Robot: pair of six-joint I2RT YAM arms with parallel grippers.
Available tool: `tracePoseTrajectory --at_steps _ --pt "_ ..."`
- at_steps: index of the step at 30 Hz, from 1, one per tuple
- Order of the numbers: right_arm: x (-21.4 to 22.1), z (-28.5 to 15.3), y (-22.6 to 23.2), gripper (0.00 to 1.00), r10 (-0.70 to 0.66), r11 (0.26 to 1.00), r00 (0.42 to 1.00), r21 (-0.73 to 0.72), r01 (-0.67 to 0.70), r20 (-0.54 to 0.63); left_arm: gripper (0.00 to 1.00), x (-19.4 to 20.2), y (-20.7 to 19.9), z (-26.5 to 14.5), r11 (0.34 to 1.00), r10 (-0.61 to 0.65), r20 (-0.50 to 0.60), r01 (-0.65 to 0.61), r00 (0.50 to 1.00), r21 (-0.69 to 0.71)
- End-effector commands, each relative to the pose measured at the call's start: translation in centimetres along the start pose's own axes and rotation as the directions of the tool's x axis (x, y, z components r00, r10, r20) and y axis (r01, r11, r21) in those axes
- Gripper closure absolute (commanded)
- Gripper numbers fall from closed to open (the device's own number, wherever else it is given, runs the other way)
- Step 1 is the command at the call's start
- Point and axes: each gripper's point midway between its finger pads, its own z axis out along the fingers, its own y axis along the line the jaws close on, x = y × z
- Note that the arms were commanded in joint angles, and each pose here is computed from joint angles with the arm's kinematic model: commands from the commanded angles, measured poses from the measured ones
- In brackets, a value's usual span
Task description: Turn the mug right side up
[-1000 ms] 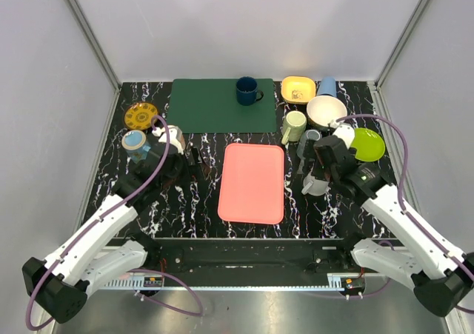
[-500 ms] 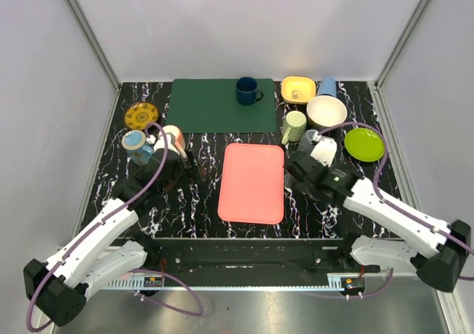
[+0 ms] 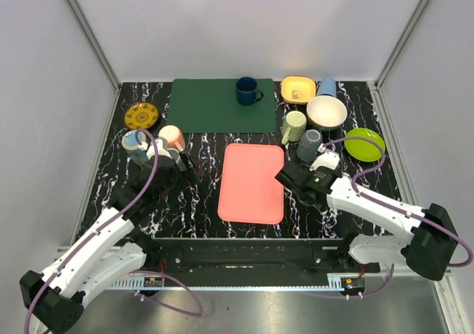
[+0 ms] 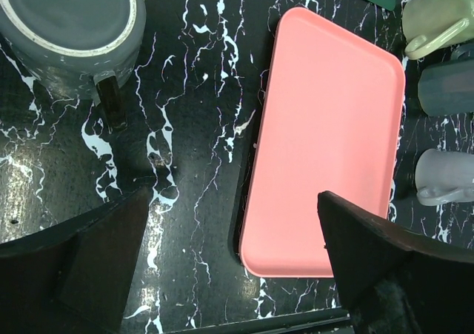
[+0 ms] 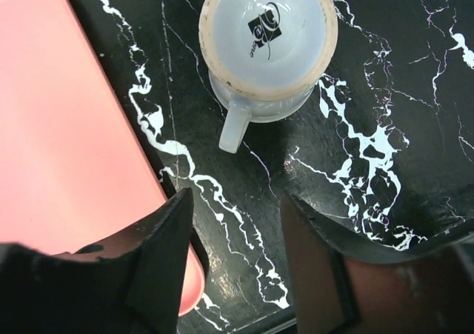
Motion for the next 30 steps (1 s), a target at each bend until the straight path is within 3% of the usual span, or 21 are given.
tracePoseTrajectory --at_steps 1,5,14,24,30 --pt "-1.4 1.2 0.5 0.49 0.019 0.998 0.996 0.055 -0.024 0.083 0.01 -1.4 -1.1 -0.2 0.999 -0.024 0.056 0.022 0.998 0.043" --pt "-0.8 2.1 0.1 0.51 -0.033 0.996 0.997 0.088 0.027 0.069 0.02 -1.1 -1.3 -0.1 0.999 -0.008 0.037 0.006 0.999 0.054" --pt "-1.7 4.7 -0.6 0.47 -0.005 0.994 0.999 0.106 0.0 0.049 0.03 -0.7 -1.2 0.2 0.999 -0.005 0.02 0.004 1.0 0.05" --pt "-2.2 6.9 0.5 0.5 -0.014 0.997 1.0 0.079 0.012 0.019 0.03 -0.3 -1.0 0.7 0.999 -0.01 0.008 0.01 1.0 0.036" --pt "-1.9 7.8 0.7 0.56 -0.027 0.997 1.0 0.074 0.027 -0.009 0.04 0.1 -0.8 1.0 0.999 -0.014 -0.003 0.014 1.0 0.029"
